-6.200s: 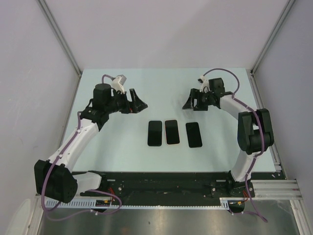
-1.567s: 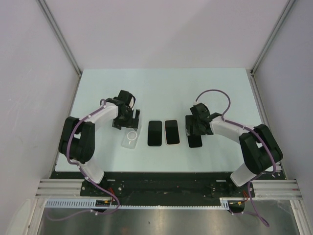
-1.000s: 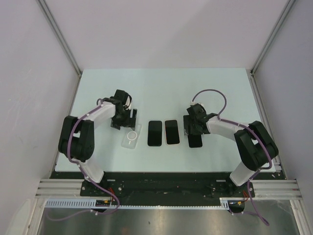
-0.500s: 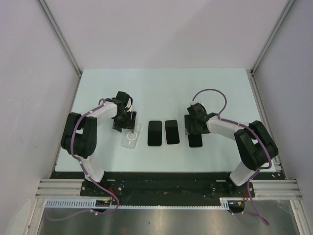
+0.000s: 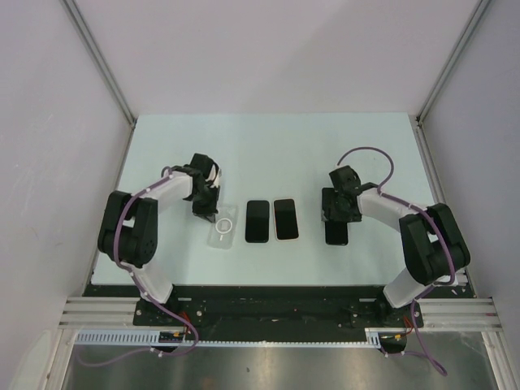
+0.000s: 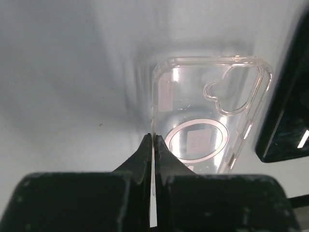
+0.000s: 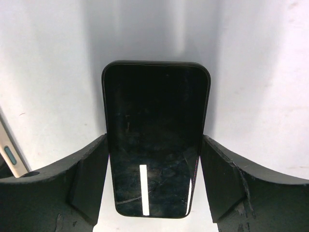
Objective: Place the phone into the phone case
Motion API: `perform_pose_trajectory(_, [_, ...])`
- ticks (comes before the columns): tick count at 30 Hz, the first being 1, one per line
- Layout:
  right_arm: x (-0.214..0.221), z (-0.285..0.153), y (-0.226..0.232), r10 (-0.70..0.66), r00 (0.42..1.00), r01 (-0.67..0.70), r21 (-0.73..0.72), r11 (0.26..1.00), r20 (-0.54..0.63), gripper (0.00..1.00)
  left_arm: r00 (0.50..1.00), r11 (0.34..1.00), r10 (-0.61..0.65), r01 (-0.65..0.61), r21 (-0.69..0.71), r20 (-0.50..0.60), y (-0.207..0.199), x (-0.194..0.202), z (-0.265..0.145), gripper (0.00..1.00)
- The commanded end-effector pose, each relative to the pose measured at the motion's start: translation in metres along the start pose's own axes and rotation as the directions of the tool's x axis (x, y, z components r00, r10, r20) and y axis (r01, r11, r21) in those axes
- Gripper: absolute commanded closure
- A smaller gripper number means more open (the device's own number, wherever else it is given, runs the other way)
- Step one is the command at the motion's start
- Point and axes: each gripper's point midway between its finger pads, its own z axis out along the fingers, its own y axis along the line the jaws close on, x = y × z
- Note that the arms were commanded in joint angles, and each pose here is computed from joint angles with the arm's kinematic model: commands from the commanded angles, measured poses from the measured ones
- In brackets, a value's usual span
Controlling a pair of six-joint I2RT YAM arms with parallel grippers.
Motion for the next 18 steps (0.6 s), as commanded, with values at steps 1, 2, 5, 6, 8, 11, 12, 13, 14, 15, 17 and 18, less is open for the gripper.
perform_pose_trajectory(1, [-0.017,-0.019,-0.015,0.048,0.998,-0.046,-0.036,0.998,0.039,0.54,0.996,0.992,0.002,-0.013,0.126,0.090,-0.026,-0.011,-0.029,1.00])
perform_pose_trajectory(2, [-0.017,-0.019,-0.017,0.054,0.998,-0.052,-0.043,0.998,0.036,0.54,0.995,0.990,-0.001,-0.013,0.141,0.099,-0.030,-0.012,-0.033,1.00])
perform_pose_trajectory(5, [-0.019,-0.019,-0.036,0.096,0.995,-0.095,-0.022,0.995,0.025,0.55,0.990,0.980,-0.015,-0.014,0.200,0.143,-0.043,-0.016,-0.051,1.00])
perform_pose_trajectory(6, [-0.019,-0.019,-0.041,0.104,0.994,-0.104,-0.012,0.995,0.022,0.55,0.988,0.974,-0.016,-0.020,0.226,0.155,-0.050,-0.017,-0.057,1.00])
perform_pose_trajectory(8, [-0.020,-0.023,-0.054,0.140,0.990,-0.140,0.005,0.990,0.024,0.55,0.983,0.966,-0.023,-0.025,0.257,0.184,-0.061,-0.019,-0.069,1.00])
perform_pose_trajectory(11, [-0.025,-0.030,-0.068,0.196,0.979,-0.197,0.023,0.980,0.046,0.57,0.977,0.948,-0.018,-0.051,0.313,0.213,-0.089,-0.023,-0.081,1.00])
perform_pose_trajectory(12, [-0.027,-0.032,-0.070,0.224,0.973,-0.225,0.024,0.974,0.054,0.57,0.974,0.939,0.000,-0.077,0.335,0.225,-0.104,-0.023,-0.083,1.00])
perform_pose_trajectory(13, [-0.030,-0.034,-0.072,0.237,0.969,-0.239,0.025,0.971,0.066,0.57,0.973,0.929,-0.018,-0.068,0.365,0.228,-0.117,-0.026,-0.087,1.00])
perform_pose_trajectory(14, [-0.032,-0.036,-0.075,0.250,0.965,-0.253,0.030,0.967,0.080,0.57,0.972,0.920,-0.015,-0.079,0.384,0.235,-0.128,-0.027,-0.090,1.00])
perform_pose_trajectory(15, [-0.034,-0.037,-0.077,0.269,0.959,-0.272,0.029,0.962,0.087,0.57,0.970,0.909,0.006,-0.107,0.403,0.244,-0.146,-0.027,-0.089,1.00])
perform_pose_trajectory(17, [-0.033,-0.038,-0.081,0.289,0.954,-0.292,0.034,0.956,0.084,0.57,0.965,0.909,-0.002,-0.107,0.402,0.262,-0.165,-0.036,-0.091,1.00])
perform_pose_trajectory(18, [-0.032,-0.038,-0.085,0.304,0.949,-0.308,0.042,0.950,0.084,0.58,0.970,0.907,0.027,-0.125,0.403,0.241,-0.181,-0.032,-0.082,1.00])
